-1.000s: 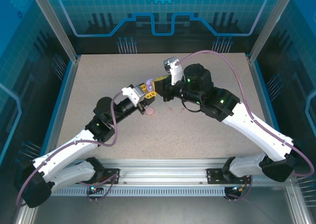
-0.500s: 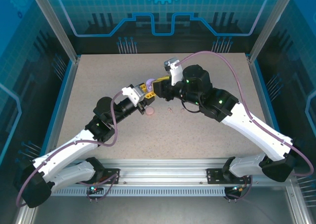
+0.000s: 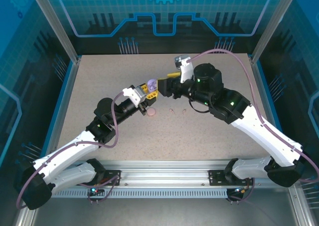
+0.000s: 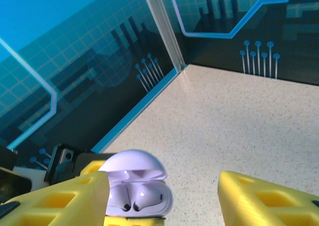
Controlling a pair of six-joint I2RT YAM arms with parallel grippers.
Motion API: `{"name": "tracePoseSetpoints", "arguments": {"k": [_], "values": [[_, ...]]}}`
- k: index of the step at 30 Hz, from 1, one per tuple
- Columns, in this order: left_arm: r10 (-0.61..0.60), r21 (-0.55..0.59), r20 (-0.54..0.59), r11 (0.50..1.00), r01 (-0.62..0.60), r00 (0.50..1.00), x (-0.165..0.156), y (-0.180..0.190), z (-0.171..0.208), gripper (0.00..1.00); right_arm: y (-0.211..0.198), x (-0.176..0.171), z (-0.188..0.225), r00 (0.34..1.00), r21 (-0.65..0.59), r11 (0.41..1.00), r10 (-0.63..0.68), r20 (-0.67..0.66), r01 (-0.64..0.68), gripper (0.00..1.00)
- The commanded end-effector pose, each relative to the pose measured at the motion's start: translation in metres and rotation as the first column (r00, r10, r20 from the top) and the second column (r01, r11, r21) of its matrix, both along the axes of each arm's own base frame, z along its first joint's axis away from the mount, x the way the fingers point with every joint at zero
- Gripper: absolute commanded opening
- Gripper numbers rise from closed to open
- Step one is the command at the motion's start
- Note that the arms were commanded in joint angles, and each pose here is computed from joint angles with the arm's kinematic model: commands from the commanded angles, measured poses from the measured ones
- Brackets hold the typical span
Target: Insert the wireless bluetooth earbuds into the charging case
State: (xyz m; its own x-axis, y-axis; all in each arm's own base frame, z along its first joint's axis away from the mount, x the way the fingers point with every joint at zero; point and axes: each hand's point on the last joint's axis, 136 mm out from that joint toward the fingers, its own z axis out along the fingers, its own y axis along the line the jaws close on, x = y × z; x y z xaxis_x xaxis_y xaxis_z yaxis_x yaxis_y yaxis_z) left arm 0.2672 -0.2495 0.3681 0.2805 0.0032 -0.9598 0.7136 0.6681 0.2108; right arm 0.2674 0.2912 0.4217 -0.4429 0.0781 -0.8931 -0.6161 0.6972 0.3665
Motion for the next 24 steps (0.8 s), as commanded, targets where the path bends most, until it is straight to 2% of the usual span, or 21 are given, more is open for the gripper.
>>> {"name": "tracePoseSetpoints", "arguments": {"k": [1, 8, 17, 24], "values": [[-0.026, -0.049, 0.076, 0.998, 0.030, 0.997, -0.010, 0.000, 0.031, 0.00, -0.018, 0.001, 0.023, 0.999, 0.040, 0.999, -0.034, 0.004, 0.034, 0.60], [-0.032, -0.042, 0.058, 0.999, 0.034, 0.998, -0.010, -0.001, 0.024, 0.00, -0.016, 0.028, 0.007, 0.993, -0.060, 0.997, -0.050, -0.107, 0.044, 0.60], [-0.040, -0.035, 0.030, 0.999, 0.041, 0.999, -0.008, -0.004, 0.015, 0.00, 0.019, 0.066, -0.016, 0.973, -0.181, 0.983, -0.013, -0.231, -0.030, 0.59], [-0.031, -0.030, 0.018, 0.999, 0.031, 0.999, -0.004, -0.004, 0.011, 0.00, 0.035, 0.067, -0.035, 0.954, -0.203, 0.975, 0.022, -0.301, -0.086, 0.57]]}}
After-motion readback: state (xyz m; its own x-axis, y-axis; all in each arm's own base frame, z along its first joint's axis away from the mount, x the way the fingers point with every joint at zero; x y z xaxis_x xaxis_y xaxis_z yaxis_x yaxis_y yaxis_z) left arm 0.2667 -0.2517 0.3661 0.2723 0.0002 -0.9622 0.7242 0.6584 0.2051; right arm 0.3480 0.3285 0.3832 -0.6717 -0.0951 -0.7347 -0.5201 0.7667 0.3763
